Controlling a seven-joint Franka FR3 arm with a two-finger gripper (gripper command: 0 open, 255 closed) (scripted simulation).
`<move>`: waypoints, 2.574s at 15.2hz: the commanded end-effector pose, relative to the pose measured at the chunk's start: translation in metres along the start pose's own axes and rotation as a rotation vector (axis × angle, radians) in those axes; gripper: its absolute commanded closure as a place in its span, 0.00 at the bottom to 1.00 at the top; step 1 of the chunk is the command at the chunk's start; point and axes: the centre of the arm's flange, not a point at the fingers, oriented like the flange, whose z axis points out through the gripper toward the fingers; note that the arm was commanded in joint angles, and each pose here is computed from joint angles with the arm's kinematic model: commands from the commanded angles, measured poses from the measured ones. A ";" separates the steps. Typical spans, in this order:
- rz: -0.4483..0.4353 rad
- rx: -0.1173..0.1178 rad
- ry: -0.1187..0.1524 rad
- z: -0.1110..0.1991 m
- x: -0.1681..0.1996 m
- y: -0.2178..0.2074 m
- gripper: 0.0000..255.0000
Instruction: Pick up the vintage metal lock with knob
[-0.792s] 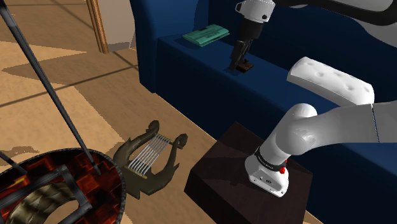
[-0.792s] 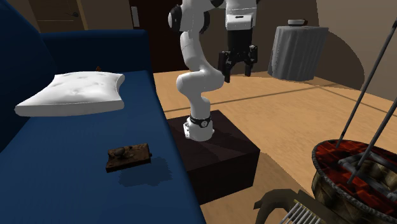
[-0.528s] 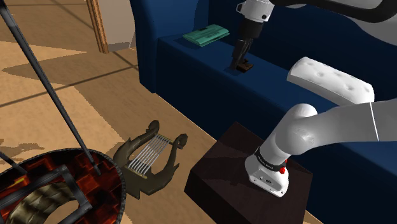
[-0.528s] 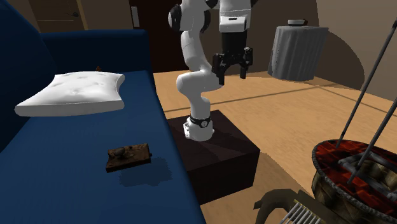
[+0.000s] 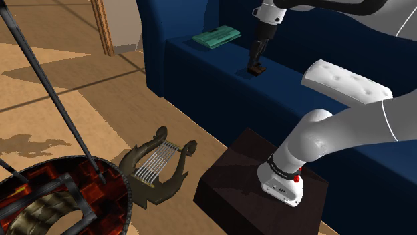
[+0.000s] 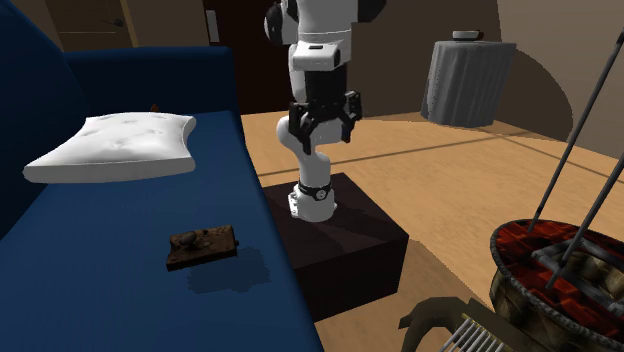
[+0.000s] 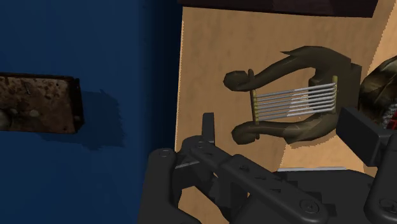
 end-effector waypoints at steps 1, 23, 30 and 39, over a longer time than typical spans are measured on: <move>0.004 -0.002 -0.007 0.005 0.004 0.025 0.00; 0.053 -0.011 -0.080 0.045 0.029 0.295 0.00; 0.053 -0.011 -0.080 0.080 0.030 0.297 0.00; 0.053 -0.011 -0.079 0.080 0.030 0.297 1.00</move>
